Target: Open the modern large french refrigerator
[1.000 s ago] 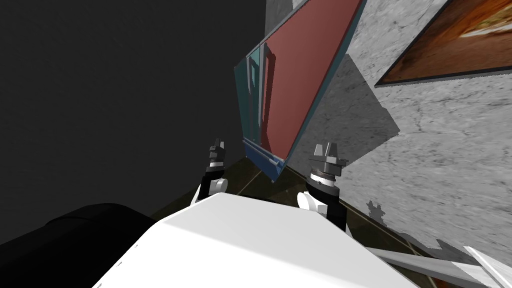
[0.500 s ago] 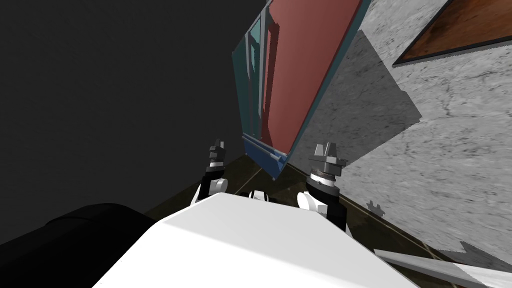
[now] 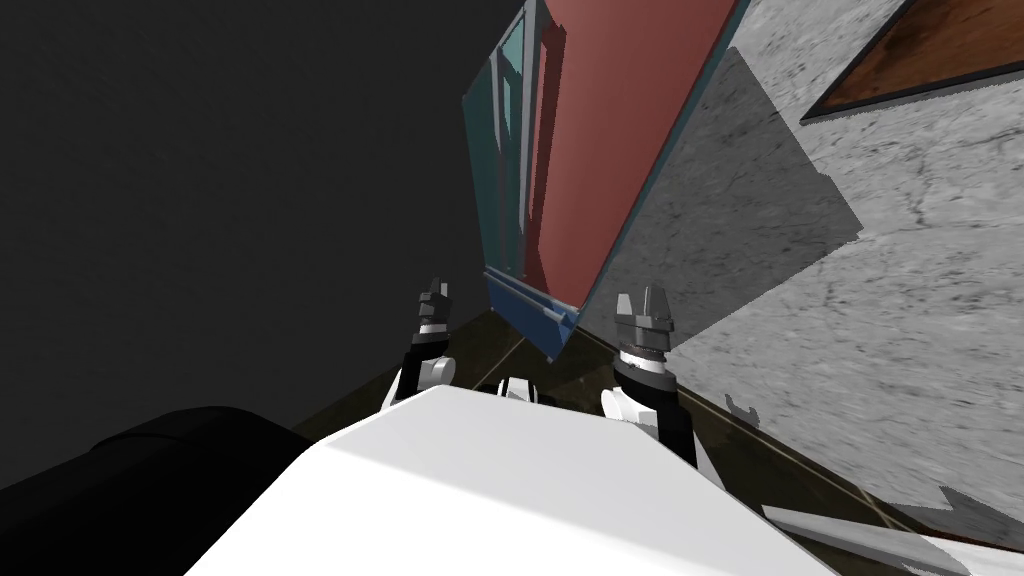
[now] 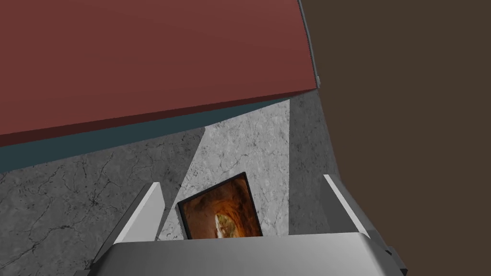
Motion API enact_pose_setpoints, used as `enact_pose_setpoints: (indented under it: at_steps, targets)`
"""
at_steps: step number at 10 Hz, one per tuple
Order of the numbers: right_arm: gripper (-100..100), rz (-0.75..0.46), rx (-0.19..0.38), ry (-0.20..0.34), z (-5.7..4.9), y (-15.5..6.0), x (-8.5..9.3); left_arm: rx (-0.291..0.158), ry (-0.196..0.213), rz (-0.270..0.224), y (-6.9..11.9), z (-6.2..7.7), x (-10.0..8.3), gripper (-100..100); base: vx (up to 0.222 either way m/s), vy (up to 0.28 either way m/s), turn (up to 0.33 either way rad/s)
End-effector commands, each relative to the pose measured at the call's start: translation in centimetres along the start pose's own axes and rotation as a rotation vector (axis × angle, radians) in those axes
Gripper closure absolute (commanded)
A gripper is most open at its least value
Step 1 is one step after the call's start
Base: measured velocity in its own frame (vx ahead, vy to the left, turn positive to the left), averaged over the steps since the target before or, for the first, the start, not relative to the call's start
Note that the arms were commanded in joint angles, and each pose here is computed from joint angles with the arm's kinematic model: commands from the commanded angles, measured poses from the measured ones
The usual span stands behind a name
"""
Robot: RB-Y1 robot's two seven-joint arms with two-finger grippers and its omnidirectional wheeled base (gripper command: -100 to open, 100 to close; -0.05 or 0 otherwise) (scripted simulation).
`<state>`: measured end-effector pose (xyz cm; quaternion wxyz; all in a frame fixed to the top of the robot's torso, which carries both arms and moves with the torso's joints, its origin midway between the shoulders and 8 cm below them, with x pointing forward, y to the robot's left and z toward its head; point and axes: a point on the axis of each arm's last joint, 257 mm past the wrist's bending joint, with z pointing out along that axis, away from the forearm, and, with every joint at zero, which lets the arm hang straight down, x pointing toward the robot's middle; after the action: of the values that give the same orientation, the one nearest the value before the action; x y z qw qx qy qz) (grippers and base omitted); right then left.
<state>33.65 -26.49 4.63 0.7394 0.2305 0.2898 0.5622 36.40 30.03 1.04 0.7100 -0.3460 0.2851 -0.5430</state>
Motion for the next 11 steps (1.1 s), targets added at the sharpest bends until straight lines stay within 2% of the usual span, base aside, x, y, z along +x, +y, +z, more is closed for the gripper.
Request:
enact_pose_setpoints:
  at_steps: [1,3,8,11]
  targets:
    - [-100,-0.095,0.014,0.036,-0.4,-1.2,0.3,0.000,0.000,0.000,0.0,0.0,0.0,0,0.054,0.074,-0.013]
    - [-100,-0.211,0.034,0.076,-1.0,-2.9,0.4,0.000,0.000,0.000,0.0,0.0,0.0,0,0.093,0.086,-0.037]
    - [-100,-0.381,0.052,0.115,-1.7,-4.8,0.3,0.000,0.000,0.000,0.0,0.0,0.0,0,0.069,0.059,-0.022]
    - [-100,-0.528,0.069,0.154,-2.5,-6.9,-0.1,0.000,0.000,0.000,0.0,0.0,0.0,0,0.063,0.076,-0.032]
